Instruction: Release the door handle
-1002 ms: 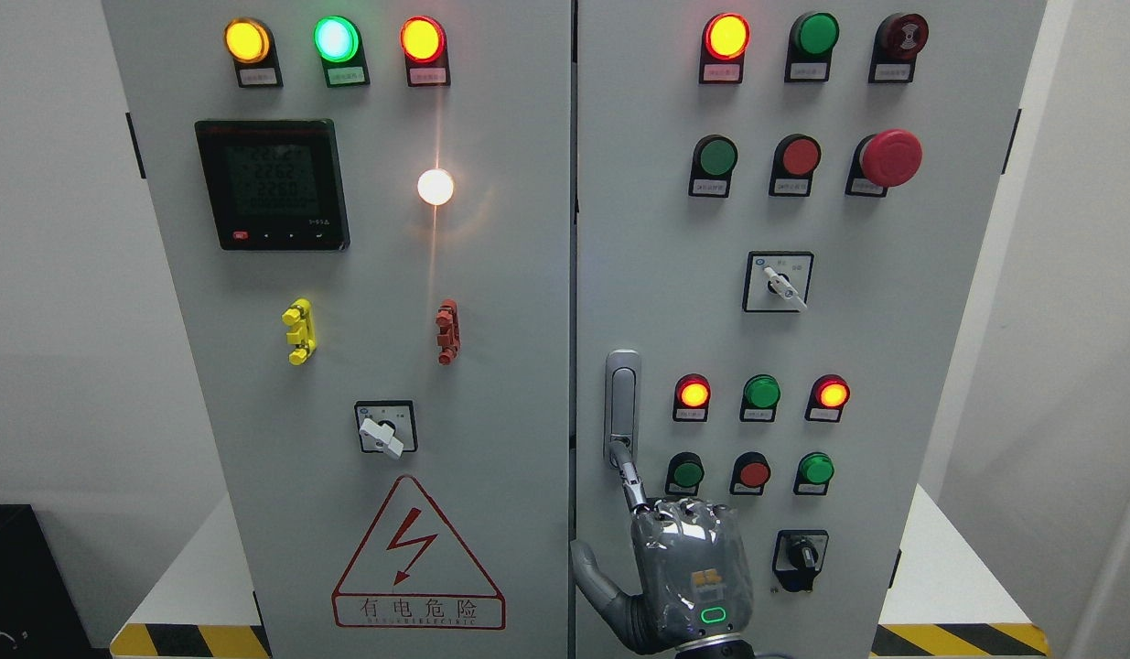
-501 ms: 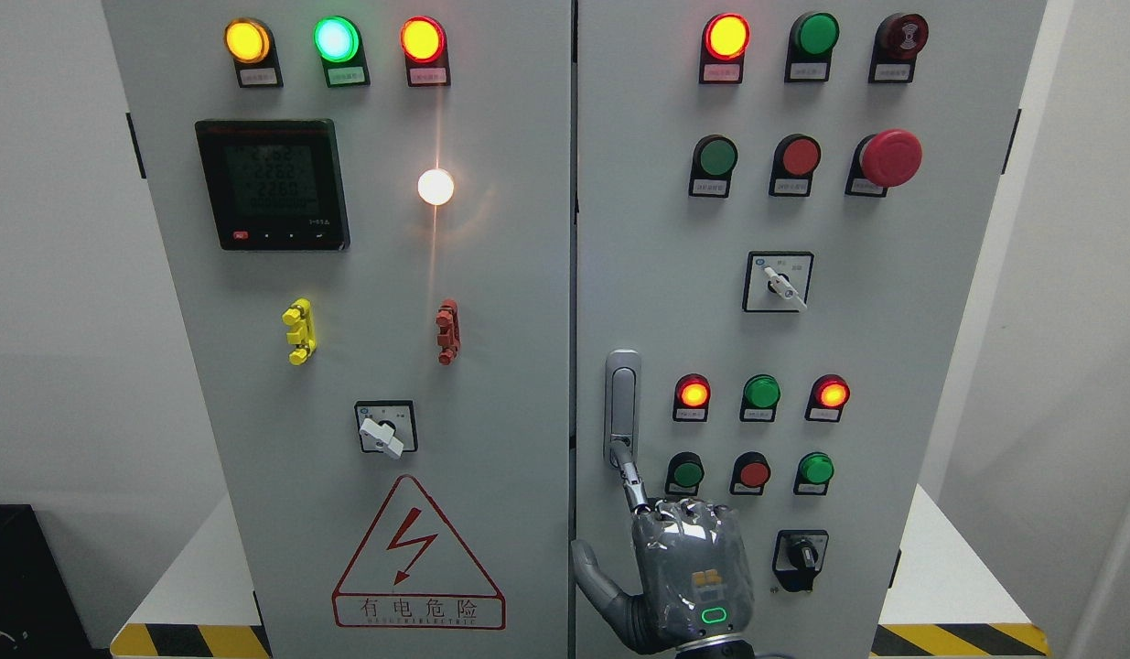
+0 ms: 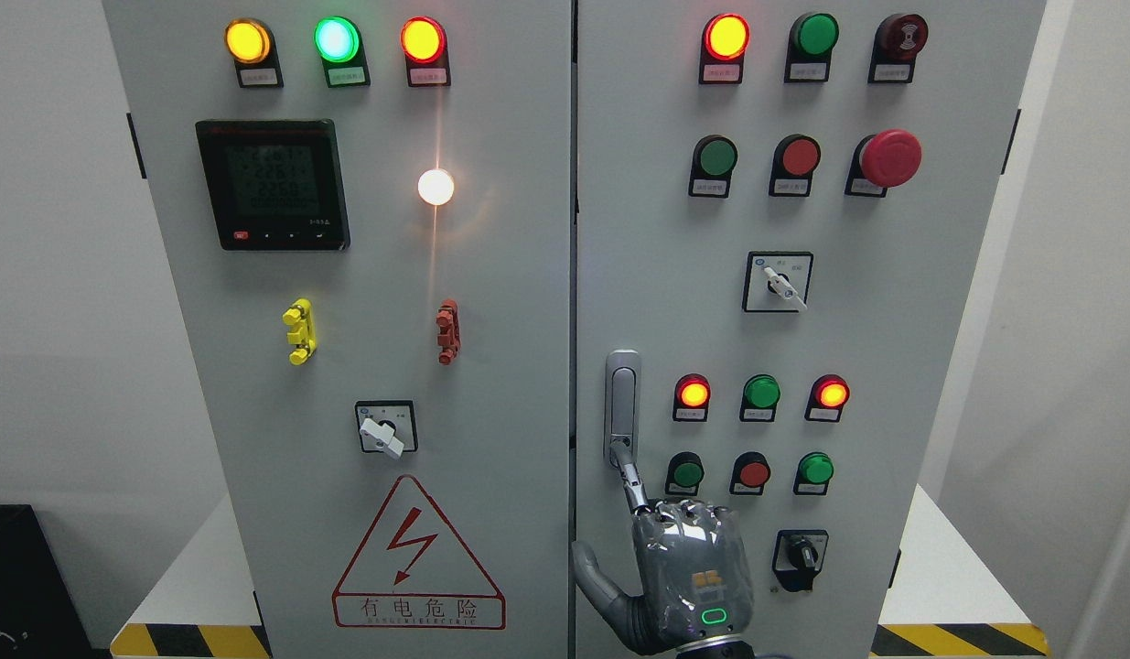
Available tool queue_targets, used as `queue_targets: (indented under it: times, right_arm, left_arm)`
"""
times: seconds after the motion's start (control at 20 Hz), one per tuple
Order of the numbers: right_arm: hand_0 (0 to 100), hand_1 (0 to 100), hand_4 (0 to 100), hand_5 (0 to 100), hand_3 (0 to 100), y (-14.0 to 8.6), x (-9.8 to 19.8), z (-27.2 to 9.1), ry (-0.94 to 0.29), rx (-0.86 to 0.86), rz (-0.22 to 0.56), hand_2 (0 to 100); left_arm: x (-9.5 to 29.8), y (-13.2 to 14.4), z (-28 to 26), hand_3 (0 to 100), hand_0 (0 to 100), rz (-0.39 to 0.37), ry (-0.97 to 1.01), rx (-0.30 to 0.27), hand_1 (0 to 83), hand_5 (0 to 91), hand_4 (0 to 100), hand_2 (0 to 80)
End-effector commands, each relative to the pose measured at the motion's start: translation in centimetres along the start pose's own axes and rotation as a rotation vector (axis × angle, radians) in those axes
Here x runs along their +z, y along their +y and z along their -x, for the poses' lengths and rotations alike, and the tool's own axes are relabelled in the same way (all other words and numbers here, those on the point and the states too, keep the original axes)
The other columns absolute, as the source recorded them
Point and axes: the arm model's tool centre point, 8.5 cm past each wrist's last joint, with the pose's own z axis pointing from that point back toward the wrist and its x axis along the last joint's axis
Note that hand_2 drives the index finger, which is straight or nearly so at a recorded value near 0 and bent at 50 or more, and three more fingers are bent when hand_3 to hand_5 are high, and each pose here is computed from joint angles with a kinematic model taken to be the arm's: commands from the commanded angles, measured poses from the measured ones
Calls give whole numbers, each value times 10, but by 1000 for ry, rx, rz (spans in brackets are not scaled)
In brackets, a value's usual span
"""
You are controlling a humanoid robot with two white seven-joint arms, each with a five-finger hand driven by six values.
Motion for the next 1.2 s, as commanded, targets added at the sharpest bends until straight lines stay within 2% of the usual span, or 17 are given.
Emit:
queue_targets:
  times: [0.0,1.15]
  right_arm:
    - [341,216,1000,1000,1000,3,1,1,3,1,-18,136]
    - [348,216,1000,1000,1000,8,2,3,16,5,-34,146]
  left_arm:
    - [1,0,11,0,120,0,17,1,556,0,0,0]
    - [1,0,11,0,120,0,17,2,556,0,0,0]
